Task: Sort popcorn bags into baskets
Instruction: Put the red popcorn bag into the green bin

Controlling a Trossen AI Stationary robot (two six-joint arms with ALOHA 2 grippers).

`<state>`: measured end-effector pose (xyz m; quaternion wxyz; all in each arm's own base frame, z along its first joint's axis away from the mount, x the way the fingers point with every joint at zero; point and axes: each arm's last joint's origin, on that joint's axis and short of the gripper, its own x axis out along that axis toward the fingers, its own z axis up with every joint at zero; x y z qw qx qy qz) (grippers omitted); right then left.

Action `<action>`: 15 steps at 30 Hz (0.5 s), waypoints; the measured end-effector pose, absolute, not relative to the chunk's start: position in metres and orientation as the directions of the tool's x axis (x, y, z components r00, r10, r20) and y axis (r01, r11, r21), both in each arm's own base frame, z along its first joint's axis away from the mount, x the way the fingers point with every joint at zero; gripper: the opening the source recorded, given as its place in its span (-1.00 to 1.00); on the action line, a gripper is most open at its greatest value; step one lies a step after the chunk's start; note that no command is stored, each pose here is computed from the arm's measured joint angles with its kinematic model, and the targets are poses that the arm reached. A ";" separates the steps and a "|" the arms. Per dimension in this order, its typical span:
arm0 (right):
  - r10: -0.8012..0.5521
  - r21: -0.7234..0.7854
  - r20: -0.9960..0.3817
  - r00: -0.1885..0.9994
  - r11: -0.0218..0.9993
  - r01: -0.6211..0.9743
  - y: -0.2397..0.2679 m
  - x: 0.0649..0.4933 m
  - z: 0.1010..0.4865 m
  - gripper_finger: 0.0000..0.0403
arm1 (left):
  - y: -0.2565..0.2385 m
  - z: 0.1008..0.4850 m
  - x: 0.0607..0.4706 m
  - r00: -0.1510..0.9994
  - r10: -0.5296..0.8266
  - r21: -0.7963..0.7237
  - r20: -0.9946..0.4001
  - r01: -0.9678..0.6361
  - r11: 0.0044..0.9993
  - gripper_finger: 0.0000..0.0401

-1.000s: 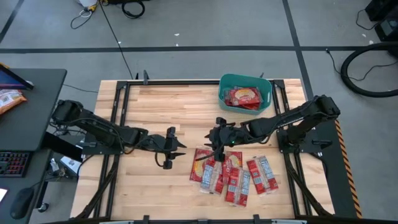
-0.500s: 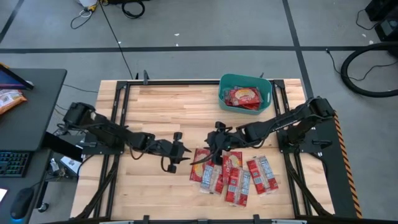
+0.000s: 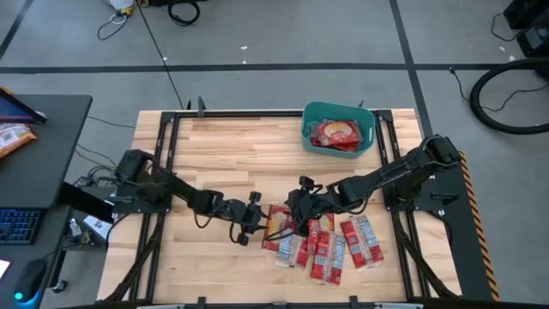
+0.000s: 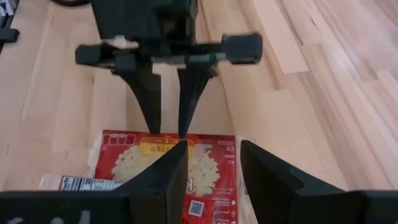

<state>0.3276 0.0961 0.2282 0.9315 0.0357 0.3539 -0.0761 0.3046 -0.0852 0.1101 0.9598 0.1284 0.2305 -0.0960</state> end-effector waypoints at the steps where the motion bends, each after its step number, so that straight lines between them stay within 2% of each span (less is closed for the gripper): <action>1: -0.118 0.012 -0.666 0.737 0.986 0.168 0.096 0.328 0.228 -0.24 | -0.086 0.108 0.308 0.874 -0.125 0.202 -0.469 0.244 0.948 -0.29; 5: -0.122 0.014 -0.663 0.739 0.984 0.175 0.096 0.328 0.228 -0.24 | -0.090 0.105 0.324 0.853 -0.167 0.158 -0.494 0.277 0.948 -0.29; 8: -0.120 0.019 -0.656 0.745 0.984 0.175 0.096 0.328 0.229 -0.24 | -0.091 0.103 0.338 0.791 -0.195 0.105 -0.580 0.309 0.945 -0.29; 15: -0.112 0.027 -0.662 0.741 0.985 0.172 0.100 0.326 0.229 -0.24 | -0.084 0.110 0.351 0.678 -0.073 0.148 -0.731 0.262 0.954 -0.29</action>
